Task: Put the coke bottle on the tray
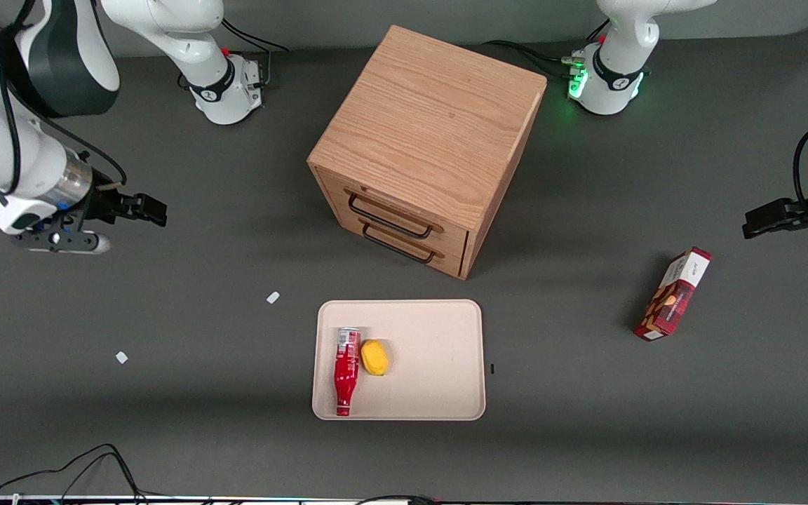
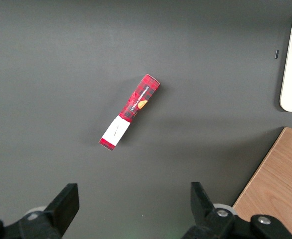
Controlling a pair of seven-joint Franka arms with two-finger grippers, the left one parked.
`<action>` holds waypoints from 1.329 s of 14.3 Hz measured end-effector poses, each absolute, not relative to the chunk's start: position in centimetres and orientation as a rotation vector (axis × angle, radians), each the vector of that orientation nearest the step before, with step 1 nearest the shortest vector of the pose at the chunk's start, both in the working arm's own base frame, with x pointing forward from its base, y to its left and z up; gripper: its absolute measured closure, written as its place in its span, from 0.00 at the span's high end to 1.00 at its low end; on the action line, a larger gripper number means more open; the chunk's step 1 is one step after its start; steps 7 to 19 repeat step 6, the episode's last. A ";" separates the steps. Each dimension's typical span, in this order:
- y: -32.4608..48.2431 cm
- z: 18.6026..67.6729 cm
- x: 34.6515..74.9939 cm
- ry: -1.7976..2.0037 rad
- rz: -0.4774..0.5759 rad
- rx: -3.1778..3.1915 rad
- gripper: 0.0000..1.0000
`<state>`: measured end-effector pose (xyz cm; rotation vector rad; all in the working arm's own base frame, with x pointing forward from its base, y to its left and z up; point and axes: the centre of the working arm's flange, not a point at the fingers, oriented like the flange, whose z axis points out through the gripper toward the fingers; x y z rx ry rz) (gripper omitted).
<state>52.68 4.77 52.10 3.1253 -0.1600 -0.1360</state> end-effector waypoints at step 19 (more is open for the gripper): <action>3.6 56.2 51.0 -0.102 -0.109 3.180 1.00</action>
